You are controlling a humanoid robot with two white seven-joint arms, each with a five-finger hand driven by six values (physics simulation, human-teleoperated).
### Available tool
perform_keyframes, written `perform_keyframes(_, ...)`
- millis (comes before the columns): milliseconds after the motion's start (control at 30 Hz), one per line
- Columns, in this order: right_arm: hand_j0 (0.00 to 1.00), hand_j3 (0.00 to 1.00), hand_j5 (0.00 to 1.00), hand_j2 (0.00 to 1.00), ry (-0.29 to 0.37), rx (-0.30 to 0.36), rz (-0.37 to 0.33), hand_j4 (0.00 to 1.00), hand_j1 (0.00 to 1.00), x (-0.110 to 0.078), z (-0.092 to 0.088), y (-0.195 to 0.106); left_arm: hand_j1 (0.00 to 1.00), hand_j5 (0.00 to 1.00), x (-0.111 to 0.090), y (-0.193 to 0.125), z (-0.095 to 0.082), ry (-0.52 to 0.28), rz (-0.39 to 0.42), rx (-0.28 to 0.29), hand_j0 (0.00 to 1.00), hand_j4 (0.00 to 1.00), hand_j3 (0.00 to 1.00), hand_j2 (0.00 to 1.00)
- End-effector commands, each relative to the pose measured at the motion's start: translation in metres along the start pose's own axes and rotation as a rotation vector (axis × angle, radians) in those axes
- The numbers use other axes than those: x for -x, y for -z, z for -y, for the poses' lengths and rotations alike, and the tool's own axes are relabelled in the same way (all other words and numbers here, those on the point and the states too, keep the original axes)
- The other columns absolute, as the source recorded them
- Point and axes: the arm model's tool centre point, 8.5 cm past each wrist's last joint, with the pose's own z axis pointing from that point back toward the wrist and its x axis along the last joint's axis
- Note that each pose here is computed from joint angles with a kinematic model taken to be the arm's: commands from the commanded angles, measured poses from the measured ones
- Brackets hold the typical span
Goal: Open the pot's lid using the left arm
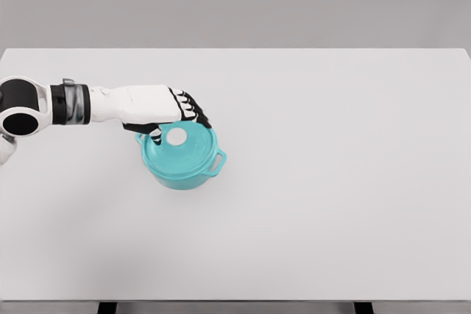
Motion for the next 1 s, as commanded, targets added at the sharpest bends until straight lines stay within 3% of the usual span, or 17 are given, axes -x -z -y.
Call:
perform_keyframes(0,1.00,1.00,1.00,1.00,0.000,0.000,0.000,1.00,1.00,0.000,0.000,0.000,0.89,0.89,0.000,0.000,0.001,0.011,-0.004,0.008,0.89,0.89,0.89,0.89)
perform_keyframes(233,1.00,1.00,1.00,1.00,0.000,0.000,0.000,1.00,1.00,0.000,0.000,0.000,0.89,0.89,0.003,-0.011,-0.005,0.012,-0.015,-0.012,0.89,0.89,0.89,0.89)
perform_keyframes(500,1.00,1.00,1.00,1.00,0.000,0.000,0.000,1.00,1.00,0.000,0.000,0.000,0.89,0.89,-0.006,-0.009,-0.010,-0.012,0.027,-0.043,0.89,0.89,0.89,0.89)
perform_keyframes(700,1.00,1.00,1.00,1.00,0.000,0.000,0.000,1.00,1.00,0.000,0.000,0.000,0.89,0.89,-0.007,-0.013,0.004,-0.030,0.022,-0.022,0.89,0.89,0.89,0.89)
perform_keyframes(833,1.00,1.00,1.00,1.00,0.000,0.000,0.000,1.00,1.00,0.000,0.000,0.000,0.73,0.73,-0.007,-0.014,0.005,-0.032,0.020,-0.019,0.73,0.73,0.73,0.73)
perform_keyframes(967,1.00,1.00,1.00,1.00,0.000,0.000,0.000,1.00,1.00,0.000,0.000,0.000,0.73,0.73,-0.007,-0.013,0.007,-0.037,0.023,-0.018,0.73,0.73,0.73,0.73)
